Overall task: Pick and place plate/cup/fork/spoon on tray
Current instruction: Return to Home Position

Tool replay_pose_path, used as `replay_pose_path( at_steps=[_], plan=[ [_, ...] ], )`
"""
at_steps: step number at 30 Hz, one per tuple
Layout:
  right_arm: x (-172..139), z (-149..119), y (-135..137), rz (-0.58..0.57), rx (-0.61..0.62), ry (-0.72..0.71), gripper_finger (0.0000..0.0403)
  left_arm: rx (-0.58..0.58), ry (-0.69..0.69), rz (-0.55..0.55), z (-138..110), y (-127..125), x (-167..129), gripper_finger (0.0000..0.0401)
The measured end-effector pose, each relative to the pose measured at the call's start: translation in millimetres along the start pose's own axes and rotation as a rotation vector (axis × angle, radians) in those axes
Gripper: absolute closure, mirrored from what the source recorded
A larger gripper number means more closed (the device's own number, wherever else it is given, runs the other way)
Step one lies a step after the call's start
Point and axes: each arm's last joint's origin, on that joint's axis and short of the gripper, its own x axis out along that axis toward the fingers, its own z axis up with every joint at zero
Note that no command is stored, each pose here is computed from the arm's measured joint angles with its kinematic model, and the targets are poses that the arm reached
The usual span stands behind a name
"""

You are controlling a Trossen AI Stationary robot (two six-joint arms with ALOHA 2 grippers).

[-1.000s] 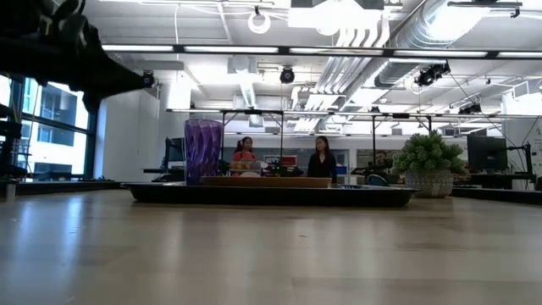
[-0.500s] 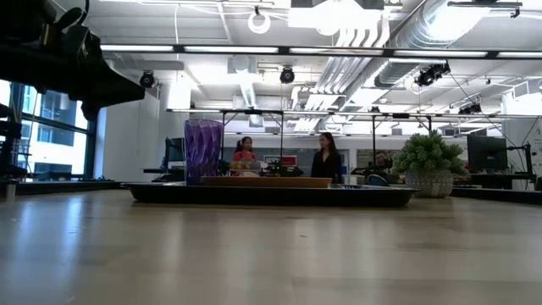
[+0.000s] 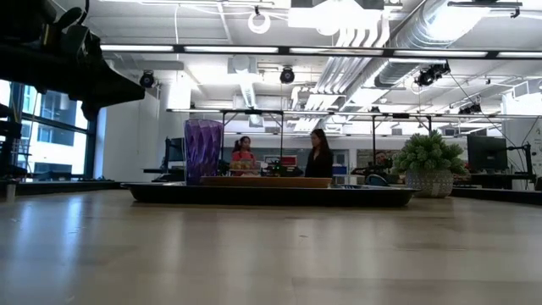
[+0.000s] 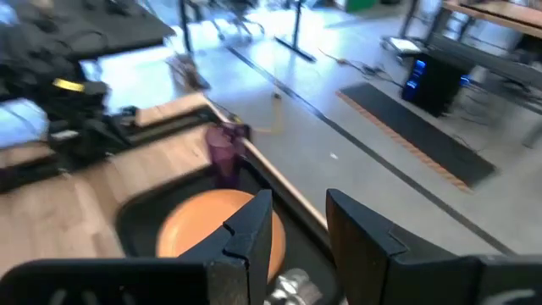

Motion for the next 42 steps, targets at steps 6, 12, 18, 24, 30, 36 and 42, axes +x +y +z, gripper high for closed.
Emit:
replay_pose_path(
  at_steps=[6,12,18,24,30,36,42],
  plan=[
    [14.4,-54.3,2.1,0.090,0.016,-0.097,0.0297,0.000,0.000,0.000,0.0,0.0,0.0,0.0355],
    [29.6,-108.8,2.7,0.168,0.088,-0.203,0.0297,0.000,0.000,0.000,0.0,0.0,0.0,0.0355],
    [40.1,-153.1,8.4,0.424,0.138,-0.291,0.0297,0.000,0.000,0.000,0.0,0.0,0.0,0.0355],
    [53.4,-198.6,9.0,0.456,0.181,-0.248,0.0297,0.000,0.000,0.000,0.1,0.0,0.0,0.0355],
    [65.8,-236.2,10.3,0.472,0.194,-0.220,0.0297,0.000,0.000,0.000,0.1,0.0,0.0,0.0355],
    [78.4,-264.5,13.9,0.488,0.193,-0.236,0.0297,0.000,0.000,0.000,0.1,0.0,0.0,0.0355],
    [88.6,-288.7,17.2,0.518,0.187,-0.229,0.0297,0.000,-0.001,0.000,0.2,0.0,-0.1,0.0355]
  ],
)
